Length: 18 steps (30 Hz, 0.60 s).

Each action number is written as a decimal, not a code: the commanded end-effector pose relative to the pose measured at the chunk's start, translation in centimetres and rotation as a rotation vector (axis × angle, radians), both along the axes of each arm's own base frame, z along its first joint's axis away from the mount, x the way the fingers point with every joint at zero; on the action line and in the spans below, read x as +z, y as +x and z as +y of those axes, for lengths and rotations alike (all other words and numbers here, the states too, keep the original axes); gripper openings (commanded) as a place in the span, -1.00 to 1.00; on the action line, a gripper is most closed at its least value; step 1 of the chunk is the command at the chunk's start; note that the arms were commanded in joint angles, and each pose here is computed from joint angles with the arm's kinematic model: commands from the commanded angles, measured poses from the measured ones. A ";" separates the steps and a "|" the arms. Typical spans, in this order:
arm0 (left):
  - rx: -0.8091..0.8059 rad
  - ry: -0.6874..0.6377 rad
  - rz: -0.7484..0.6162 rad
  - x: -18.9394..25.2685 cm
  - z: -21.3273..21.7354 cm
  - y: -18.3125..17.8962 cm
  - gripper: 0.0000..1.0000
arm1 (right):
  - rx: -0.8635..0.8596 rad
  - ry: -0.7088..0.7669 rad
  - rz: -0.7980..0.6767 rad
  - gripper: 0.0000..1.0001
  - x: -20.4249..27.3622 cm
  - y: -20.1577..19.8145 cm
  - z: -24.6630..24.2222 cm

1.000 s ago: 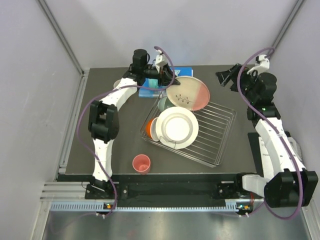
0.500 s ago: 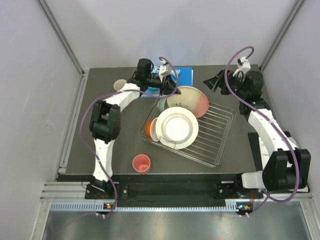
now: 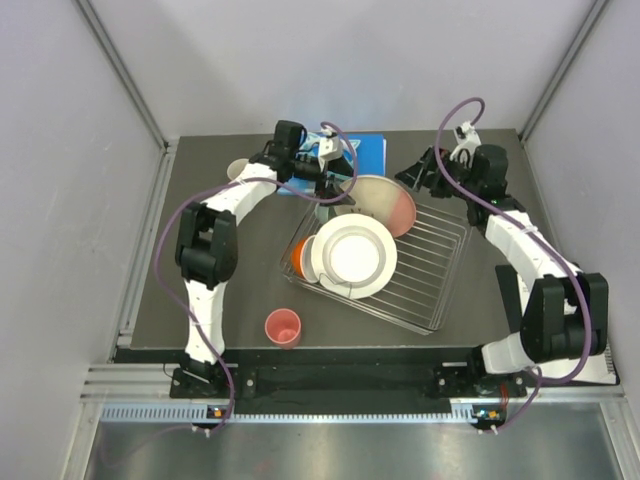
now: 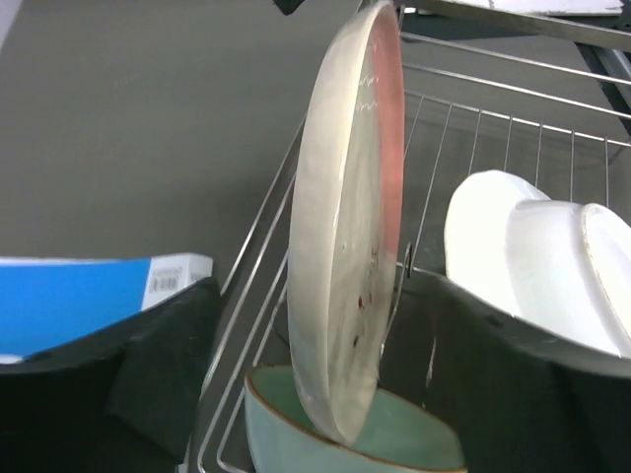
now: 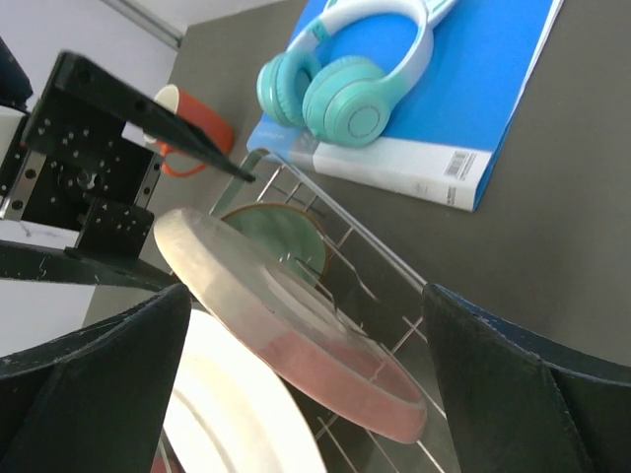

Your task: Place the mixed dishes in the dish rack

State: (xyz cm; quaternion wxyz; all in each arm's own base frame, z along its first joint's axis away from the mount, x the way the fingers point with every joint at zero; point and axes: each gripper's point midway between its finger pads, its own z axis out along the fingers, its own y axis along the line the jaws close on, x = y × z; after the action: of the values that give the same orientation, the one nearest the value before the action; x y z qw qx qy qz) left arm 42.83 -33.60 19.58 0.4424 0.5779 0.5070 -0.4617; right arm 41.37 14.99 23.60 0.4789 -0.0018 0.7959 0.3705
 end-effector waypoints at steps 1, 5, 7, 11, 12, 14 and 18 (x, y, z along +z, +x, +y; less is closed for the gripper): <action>0.024 0.026 -0.094 2.6 1.0 -0.3 0.98 | 0.049 0.007 -0.023 0.99 0.9 -0.2 1.5; 0.042 0.034 -0.124 3.2 1.2 0.0 0.98 | 0.051 0.001 -0.010 0.99 0.4 -0.4 1.7; 0.048 0.032 -0.139 3.7 1.2 0.1 0.98 | 0.048 -0.002 -0.007 0.99 0.3 -0.3 1.6; 0.070 0.000 -0.186 6.6 1.2 0.6 0.98 | 0.039 -0.021 -0.005 0.99 0.1 -0.4 1.4; 0.080 -0.011 -0.193 7.3 1.3 0.8 0.98 | 0.037 -0.031 -0.007 0.99 0.0 -0.4 1.3; 0.105 -0.057 -0.230 10.3 1.6 1.2 0.98 | 0.021 -0.062 -0.007 0.99 -0.1 -0.2 0.9; 0.183 -0.114 -0.294 15.1 3.0 2.3 0.98 | -0.030 -0.119 -0.004 0.99 0.2 -0.1 -0.2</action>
State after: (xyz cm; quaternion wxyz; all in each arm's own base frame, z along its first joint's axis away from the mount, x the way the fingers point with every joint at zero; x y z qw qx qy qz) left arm 44.26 -32.31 23.25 0.4767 0.5712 0.5275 -0.4102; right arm 40.67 15.59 21.54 0.4497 -0.0051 0.8193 0.3556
